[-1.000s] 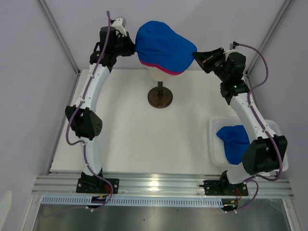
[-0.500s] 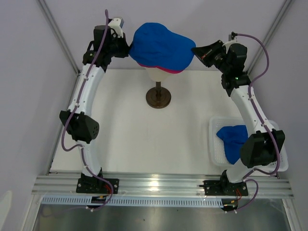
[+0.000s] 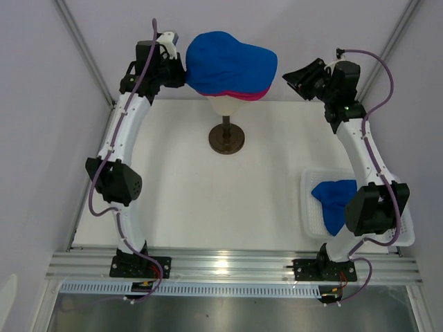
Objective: Stack the hats
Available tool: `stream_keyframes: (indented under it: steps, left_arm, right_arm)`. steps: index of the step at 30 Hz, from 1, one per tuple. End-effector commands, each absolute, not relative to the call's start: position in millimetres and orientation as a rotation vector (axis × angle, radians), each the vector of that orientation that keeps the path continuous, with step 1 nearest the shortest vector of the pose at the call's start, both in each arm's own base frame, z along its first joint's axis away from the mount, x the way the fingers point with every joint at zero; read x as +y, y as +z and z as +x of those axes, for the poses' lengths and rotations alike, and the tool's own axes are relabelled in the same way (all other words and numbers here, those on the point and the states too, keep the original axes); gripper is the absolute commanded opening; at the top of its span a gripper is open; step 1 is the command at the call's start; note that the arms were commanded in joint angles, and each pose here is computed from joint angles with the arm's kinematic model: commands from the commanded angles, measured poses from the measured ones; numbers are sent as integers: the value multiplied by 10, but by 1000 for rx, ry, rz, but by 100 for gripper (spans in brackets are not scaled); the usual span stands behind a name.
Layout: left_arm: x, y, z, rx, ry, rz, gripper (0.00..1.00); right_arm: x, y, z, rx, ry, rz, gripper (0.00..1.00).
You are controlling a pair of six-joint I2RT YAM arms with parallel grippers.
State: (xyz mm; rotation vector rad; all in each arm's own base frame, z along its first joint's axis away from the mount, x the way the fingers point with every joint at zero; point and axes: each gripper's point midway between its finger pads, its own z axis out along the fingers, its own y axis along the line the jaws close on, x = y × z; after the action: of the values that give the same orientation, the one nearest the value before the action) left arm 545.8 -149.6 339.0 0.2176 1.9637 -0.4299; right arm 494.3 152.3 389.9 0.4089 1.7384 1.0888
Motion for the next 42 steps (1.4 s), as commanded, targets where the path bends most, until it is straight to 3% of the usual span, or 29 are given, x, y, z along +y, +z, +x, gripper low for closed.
stream_keyframes:
  steps: [1,2,5,6,8,12,17,18,21,25,29,33,42]
  left_arm:
    - [-1206,3557,5294,1967,-320,169,18]
    - [-1173,3603,5281,1958,-302,161,21]
    - [-1061,3836,5190,1912,-256,133,47]
    - [-1037,3909,5159,1897,-246,125,61]
    - [-903,4110,5055,1856,-194,83,80]
    - [-612,4459,4816,1771,-116,-13,96]
    - [-345,4842,4294,1652,-80,-92,99]
    - [-334,4628,4261,1691,-75,-102,99]
    - [-361,4751,3952,1629,-132,-108,100]
    - [-617,4487,3682,1627,-301,-66,100]
    - [-753,4227,3481,1615,-379,-91,100]
    - [-759,3964,3375,1690,-364,-85,99]
    - [-849,3587,3163,1796,-400,-15,99]
  right_arm:
    - [1264,3894,4918,1785,941,332,43]
    - [1223,3958,4899,1778,924,315,44]
    - [1047,4145,4779,1767,861,269,51]
    - [1005,4226,4669,1764,855,254,55]
    - [753,4212,4568,1771,782,269,59]
    - [286,4123,4256,1777,569,356,80]
    - [-433,3582,3662,1844,316,674,98]
    - [-621,3246,3540,1878,238,803,100]
    - [-940,2852,3087,1881,173,1009,100]
    - [-927,2157,2665,1898,240,1235,100]
    - [-772,1784,2575,1920,306,1268,99]
    - [-640,1274,2518,2022,356,1355,91]
    - [-739,1015,2310,2039,162,1405,92]
